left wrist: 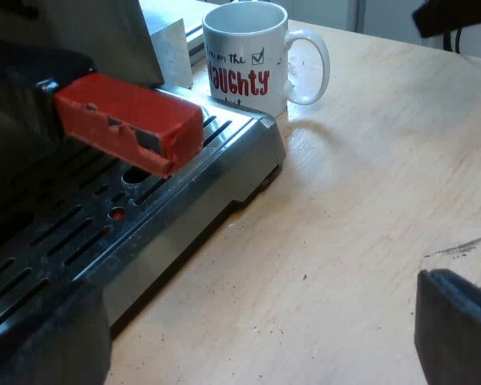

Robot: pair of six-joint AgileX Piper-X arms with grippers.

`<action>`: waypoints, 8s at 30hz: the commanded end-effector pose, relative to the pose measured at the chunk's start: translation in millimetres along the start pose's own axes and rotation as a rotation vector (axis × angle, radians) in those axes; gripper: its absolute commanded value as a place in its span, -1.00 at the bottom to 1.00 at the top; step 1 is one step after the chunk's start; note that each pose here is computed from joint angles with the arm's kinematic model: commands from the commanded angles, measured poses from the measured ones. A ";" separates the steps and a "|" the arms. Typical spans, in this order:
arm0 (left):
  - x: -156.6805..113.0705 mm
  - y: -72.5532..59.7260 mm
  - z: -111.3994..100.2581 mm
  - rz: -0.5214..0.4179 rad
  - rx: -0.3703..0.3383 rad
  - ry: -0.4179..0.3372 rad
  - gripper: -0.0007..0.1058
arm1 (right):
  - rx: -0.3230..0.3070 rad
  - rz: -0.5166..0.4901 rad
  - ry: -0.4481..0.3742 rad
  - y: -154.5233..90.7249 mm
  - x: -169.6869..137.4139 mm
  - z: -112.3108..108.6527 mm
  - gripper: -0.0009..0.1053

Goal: Place mug into machine

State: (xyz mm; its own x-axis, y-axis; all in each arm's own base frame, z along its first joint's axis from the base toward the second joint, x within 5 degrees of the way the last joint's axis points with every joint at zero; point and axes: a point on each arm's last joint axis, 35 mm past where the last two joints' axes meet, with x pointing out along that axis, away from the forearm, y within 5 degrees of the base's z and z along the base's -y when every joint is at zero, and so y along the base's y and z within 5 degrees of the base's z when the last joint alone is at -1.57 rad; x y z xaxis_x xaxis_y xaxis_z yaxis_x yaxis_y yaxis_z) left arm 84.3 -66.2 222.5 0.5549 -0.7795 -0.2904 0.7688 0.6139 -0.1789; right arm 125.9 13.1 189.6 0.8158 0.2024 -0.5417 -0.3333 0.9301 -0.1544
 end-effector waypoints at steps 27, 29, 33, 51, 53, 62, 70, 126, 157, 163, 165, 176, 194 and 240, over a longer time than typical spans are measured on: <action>0.2 -0.9 2.7 -0.011 0.008 -0.015 0.48 | 0.004 -0.020 -0.120 -7.8 84.2 -15.7 0.41; 0.2 -0.9 2.7 -0.011 0.008 -0.015 0.48 | 0.017 -0.018 -0.116 -9.3 92.1 -14.9 0.41; 0.2 -0.9 2.7 -0.011 0.008 -0.015 0.48 | 0.020 -0.014 -0.101 -12.6 106.6 -11.4 0.41; 0.2 -0.9 2.7 -0.011 0.008 -0.015 0.48 | 0.032 -0.012 -0.096 -19.8 130.4 0.7 -0.98; 0.2 -0.9 2.7 -0.011 0.008 -0.015 0.48 | 0.068 -0.007 -0.102 -20.0 128.3 2.8 -0.98; -0.4 0.9 4.8 0.049 -0.003 -0.024 0.48 | 0.006 -0.007 -0.101 -20.1 92.2 23.3 -0.98; -1.8 9.3 2.7 0.288 -0.027 -0.020 0.48 | -0.042 -0.032 -0.175 -18.1 42.7 42.9 -0.98; 6.7 17.6 -15.6 0.379 -0.015 -0.083 0.48 | -0.371 0.314 -0.241 86.8 10.4 69.3 -0.98; 7.6 15.2 -15.7 0.305 -0.013 -0.077 0.48 | -0.297 0.298 -0.305 155.9 117.3 111.2 -0.98; 7.7 15.1 -15.7 0.303 -0.013 -0.077 0.48 | -0.302 0.299 -0.290 164.6 134.1 115.6 -0.98; 7.7 15.1 -15.7 0.303 -0.013 -0.077 0.48 | -0.298 0.298 -0.302 166.9 138.6 116.8 -0.98; 7.7 15.1 -15.7 0.303 -0.013 -0.077 0.48 | -0.306 0.330 -0.311 173.5 138.1 115.3 -0.76; 7.7 15.1 -15.7 0.303 -0.013 -0.077 0.48 | -0.180 0.141 -0.296 174.4 117.3 106.1 0.00; 7.7 15.1 -15.7 0.303 -0.013 -0.077 0.48 | -0.106 0.184 -0.460 207.3 178.1 97.4 0.00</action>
State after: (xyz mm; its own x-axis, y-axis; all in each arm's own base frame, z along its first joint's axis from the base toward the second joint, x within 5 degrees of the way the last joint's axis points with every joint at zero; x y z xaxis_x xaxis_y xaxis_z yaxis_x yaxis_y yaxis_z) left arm 94.9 -59.9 200.7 0.7819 -0.5591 -0.2757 0.5565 0.8253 -0.0956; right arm 246.1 270.9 139.4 0.8529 0.4973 -0.1590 -0.5206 0.8330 -0.1872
